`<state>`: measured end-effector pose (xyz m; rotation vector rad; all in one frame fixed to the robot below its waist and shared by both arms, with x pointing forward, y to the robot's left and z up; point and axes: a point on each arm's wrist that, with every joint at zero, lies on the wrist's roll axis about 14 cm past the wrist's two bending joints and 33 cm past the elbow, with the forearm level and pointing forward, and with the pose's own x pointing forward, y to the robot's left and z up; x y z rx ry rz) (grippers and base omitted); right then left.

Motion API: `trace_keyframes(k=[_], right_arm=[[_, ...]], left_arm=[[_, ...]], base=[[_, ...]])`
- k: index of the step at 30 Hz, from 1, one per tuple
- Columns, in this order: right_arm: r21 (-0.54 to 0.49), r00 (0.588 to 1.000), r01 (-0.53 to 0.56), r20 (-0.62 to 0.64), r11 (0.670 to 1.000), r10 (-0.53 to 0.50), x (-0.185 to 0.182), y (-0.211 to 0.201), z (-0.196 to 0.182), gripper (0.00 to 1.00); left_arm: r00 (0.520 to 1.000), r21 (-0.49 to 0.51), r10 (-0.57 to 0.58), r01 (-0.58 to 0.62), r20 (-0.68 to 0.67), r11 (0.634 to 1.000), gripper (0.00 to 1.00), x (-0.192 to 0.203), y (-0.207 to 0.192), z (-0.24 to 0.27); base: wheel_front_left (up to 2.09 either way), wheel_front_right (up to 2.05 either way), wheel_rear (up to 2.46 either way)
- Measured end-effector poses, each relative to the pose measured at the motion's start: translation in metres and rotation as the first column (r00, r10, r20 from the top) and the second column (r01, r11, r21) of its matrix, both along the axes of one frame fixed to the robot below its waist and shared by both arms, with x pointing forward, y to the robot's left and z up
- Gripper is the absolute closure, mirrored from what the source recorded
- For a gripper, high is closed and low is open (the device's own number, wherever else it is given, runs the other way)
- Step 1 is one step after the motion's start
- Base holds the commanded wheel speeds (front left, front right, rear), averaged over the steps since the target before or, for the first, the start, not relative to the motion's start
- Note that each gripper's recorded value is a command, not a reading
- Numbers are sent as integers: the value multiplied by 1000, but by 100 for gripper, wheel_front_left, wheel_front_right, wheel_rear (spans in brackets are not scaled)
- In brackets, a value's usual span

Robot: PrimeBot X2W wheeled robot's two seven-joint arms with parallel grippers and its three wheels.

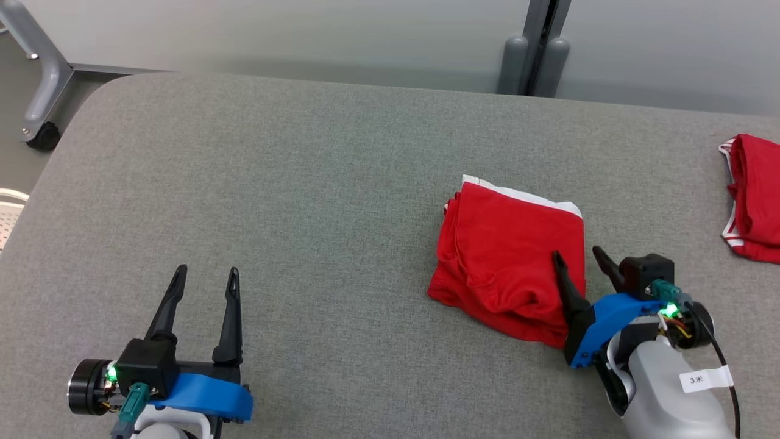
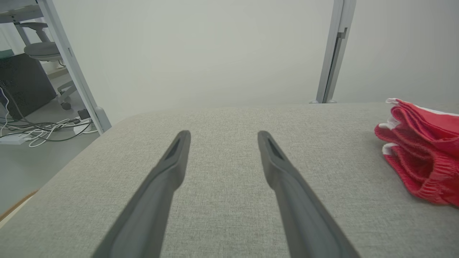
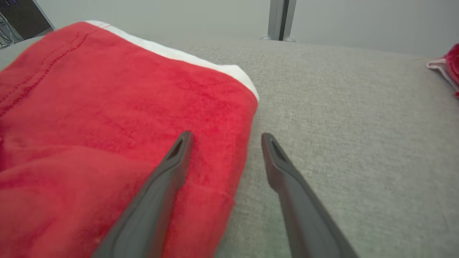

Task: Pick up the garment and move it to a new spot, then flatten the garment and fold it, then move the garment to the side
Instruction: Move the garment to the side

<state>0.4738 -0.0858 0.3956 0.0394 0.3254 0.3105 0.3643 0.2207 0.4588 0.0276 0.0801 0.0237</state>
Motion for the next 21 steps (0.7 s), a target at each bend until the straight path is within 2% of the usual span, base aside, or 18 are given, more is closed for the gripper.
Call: trace_keyframes(k=[6, 12, 13, 14, 15, 21], right_arm=[[10, 995, 18, -95, 1000, -17, -13, -1, -28, 0], [40, 992, 13, -124, 999, -7, -13, 8, -35, 0], [42, 992, 9, -125, 999, -4, -13, 10, -35, 27], [48, 992, 10, -126, 999, -4, -13, 11, -34, 80], [53, 992, 10, -126, 999, -4, -13, 11, -34, 100], [65, 995, 7, -100, 998, 0, -10, 13, -25, 100]], left_arm=[[1000, -1, 1, -1, -10, 1000, 0, 3, 0, -4], [1000, -4, -3, 3, -10, 1000, 0, 9, -1, -4], [1000, -4, -3, 3, -10, 1000, 0, 9, -1, -4], [1000, -6, -4, 4, -8, 1000, 0, 10, -2, -4], [1000, -8, -4, 4, -6, 1000, 0, 11, -2, -3], [1000, -17, -19, 19, -7, 1000, 0, 15, -7, -5]], base=[[0, 0, 0], [0, 0, 0], [0, 0, 0], [0, 0, 0], [0, 0, 0], [0, 0, 0]])
